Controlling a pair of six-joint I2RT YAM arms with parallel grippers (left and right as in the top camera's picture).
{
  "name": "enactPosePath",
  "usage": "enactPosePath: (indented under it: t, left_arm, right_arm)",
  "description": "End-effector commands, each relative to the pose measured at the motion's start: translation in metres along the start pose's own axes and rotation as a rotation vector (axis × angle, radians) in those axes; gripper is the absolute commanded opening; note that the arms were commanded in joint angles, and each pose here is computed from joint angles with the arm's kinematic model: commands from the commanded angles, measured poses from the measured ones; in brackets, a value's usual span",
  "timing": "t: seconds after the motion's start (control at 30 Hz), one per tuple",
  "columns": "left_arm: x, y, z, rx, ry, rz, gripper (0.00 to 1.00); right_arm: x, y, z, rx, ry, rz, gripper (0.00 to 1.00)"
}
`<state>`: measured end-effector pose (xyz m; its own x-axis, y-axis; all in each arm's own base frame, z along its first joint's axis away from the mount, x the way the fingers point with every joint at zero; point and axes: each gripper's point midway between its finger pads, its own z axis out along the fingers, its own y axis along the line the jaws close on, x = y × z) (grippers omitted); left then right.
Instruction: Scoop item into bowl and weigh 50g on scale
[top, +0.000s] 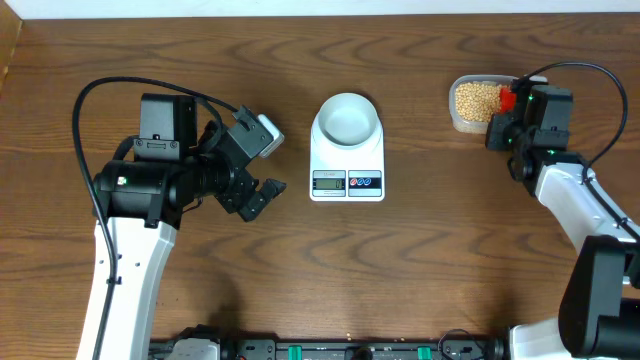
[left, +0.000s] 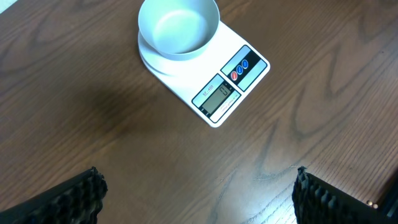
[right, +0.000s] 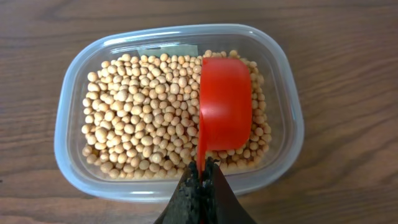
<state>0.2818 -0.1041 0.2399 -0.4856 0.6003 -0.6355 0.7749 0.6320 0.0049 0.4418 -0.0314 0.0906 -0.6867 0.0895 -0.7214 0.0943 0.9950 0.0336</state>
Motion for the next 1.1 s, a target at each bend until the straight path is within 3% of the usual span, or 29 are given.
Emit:
enactPosePath:
  t: [0.0, 1.07]
  left_arm:
    - [-0.007, -0.001, -0.006, -0.002, -0.026, 0.017, 0.98]
    - [-0.007, -0.001, -0.006, -0.002, -0.026, 0.017, 0.98]
  right_arm:
    - [0.013, 0.004, 0.011, -0.012, 0.045, 0.015, 0.01]
    - [0.017, 0.021, 0.009, -0.107, 0.076, 0.231, 0.01]
